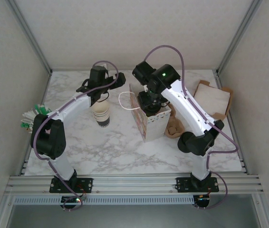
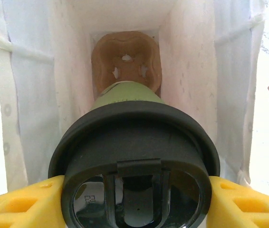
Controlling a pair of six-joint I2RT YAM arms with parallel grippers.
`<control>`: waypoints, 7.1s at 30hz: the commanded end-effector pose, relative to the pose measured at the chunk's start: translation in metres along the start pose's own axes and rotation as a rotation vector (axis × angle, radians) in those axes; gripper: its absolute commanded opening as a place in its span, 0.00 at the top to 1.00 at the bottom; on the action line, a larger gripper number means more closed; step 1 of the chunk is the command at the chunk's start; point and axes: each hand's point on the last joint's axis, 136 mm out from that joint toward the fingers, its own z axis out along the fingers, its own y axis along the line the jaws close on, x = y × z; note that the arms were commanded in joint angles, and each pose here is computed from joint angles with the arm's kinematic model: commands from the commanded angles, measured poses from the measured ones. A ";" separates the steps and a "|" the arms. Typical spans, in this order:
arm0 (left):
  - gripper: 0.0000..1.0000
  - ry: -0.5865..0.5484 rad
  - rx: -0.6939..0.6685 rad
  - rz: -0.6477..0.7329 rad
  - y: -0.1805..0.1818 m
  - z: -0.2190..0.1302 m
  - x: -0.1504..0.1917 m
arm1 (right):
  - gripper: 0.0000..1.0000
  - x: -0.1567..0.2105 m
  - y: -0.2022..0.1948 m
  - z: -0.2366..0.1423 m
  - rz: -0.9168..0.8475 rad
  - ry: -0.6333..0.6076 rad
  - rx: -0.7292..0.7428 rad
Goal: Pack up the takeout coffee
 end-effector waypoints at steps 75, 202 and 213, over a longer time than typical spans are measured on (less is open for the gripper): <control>0.00 -0.146 0.236 0.004 -0.033 -0.175 0.005 | 0.37 0.113 -0.015 0.038 -0.081 0.455 0.098; 0.04 0.152 0.361 0.218 -0.113 -0.152 0.032 | 0.37 0.097 0.004 0.080 -0.090 0.314 -0.048; 0.04 0.153 0.360 0.217 -0.113 -0.150 0.032 | 0.37 0.097 0.004 0.081 -0.093 0.318 -0.051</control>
